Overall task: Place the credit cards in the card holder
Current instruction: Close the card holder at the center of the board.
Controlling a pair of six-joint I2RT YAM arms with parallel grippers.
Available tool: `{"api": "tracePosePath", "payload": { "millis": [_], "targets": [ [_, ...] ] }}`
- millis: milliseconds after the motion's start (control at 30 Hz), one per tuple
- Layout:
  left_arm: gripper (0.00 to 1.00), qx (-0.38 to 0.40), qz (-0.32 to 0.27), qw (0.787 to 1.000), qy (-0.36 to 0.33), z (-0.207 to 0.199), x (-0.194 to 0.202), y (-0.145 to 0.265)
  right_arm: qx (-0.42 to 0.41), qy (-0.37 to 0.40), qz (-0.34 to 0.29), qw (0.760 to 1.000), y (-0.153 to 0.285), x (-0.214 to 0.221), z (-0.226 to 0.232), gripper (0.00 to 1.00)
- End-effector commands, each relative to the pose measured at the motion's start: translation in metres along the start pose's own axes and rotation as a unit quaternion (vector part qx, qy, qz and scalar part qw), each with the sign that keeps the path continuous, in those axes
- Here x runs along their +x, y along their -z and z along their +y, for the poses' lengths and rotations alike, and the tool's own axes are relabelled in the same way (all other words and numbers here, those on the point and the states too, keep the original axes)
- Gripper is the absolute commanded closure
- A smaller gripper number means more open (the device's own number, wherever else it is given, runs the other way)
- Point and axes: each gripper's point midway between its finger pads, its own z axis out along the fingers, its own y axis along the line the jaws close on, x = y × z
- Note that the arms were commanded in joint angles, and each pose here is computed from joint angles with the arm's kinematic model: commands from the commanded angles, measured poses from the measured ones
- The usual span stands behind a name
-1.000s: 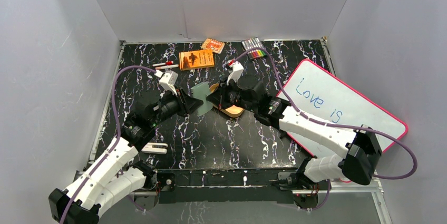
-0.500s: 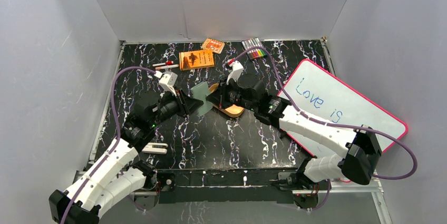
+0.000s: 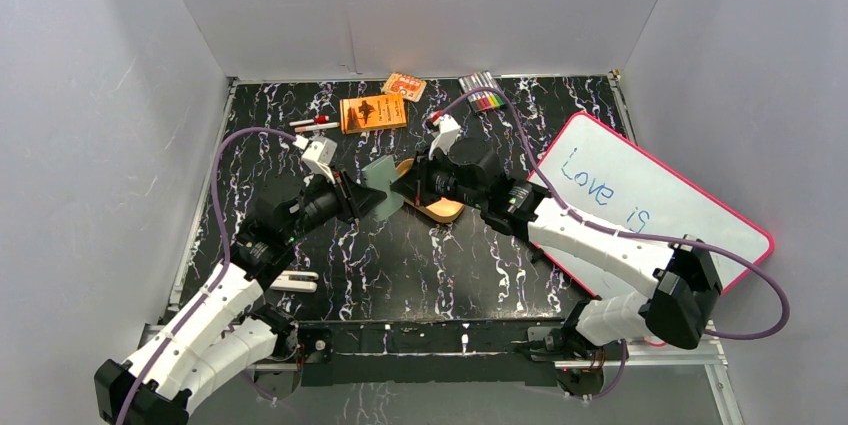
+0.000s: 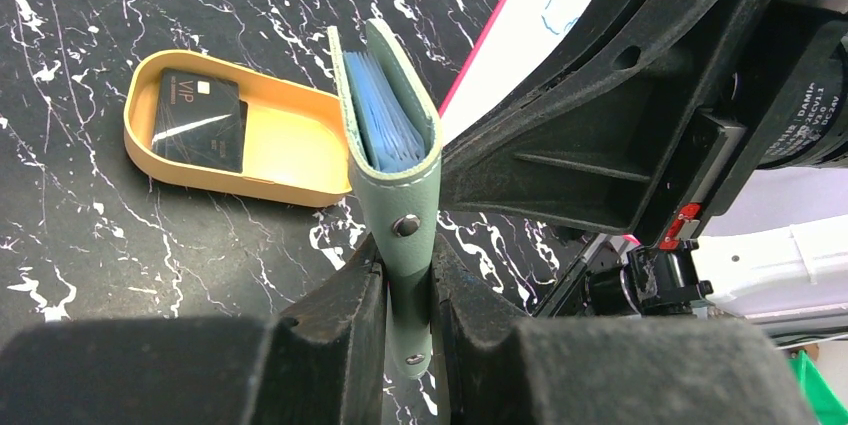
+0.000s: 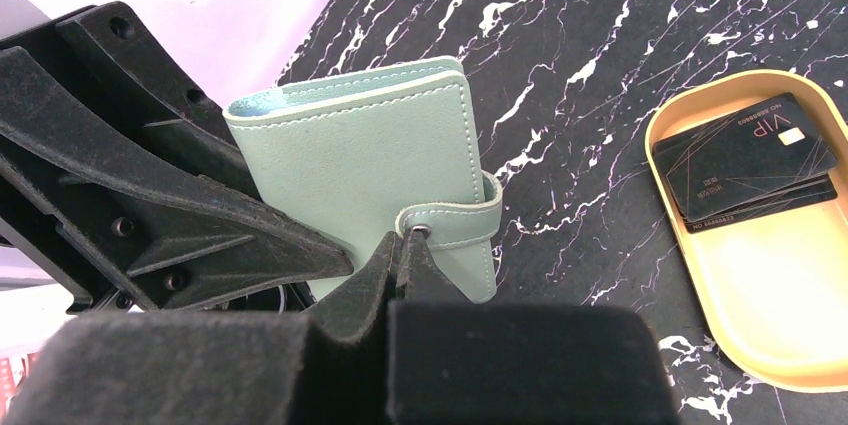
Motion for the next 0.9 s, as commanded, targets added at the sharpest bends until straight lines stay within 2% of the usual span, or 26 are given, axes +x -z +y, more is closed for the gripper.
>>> {"api": "tracePosePath", "payload": {
  "millis": [0, 200, 400, 433, 567, 633, 733, 867],
  "targets": [
    [1.0, 0.219, -0.001, 0.975, -0.034, -0.094, -0.014, 0.024, -0.083, 0.002, -0.02, 0.996, -0.009, -0.019, 0.044, 1.0],
    [1.0, 0.234, -0.001, 0.972, -0.03, -0.1, -0.015, 0.026, -0.089, 0.002, -0.016, 0.996, -0.011, -0.017, 0.047, 1.0],
    [1.0, 0.188, -0.007, 0.982, -0.032, -0.083, -0.013, 0.021, -0.092, 0.013, -0.022, 0.995, -0.003, -0.02, 0.048, 1.0],
    [1.0, 0.172, -0.011, 0.985, -0.032, -0.077, -0.014, 0.02, -0.096, 0.016, -0.022, 0.995, -0.001, -0.02, 0.05, 0.95],
    [1.0, 0.115, -0.027, 0.992, -0.033, -0.058, -0.016, 0.02, -0.125, 0.032, -0.006, 0.992, 0.015, -0.019, 0.063, 0.55],
    [1.0, 0.091, -0.035, 0.995, -0.033, -0.05, -0.018, 0.021, -0.142, 0.045, 0.01, 0.989, 0.028, -0.02, 0.072, 0.4],
    [1.0, 0.056, -0.044, 0.997, -0.034, -0.039, -0.02, 0.025, -0.173, 0.081, 0.036, 0.981, 0.055, -0.022, 0.088, 0.3],
    [1.0, 0.062, -0.047, 0.996, -0.044, -0.04, -0.017, 0.033, -0.161, 0.157, 0.021, 0.974, 0.093, -0.034, 0.087, 0.27]
  ]
}}
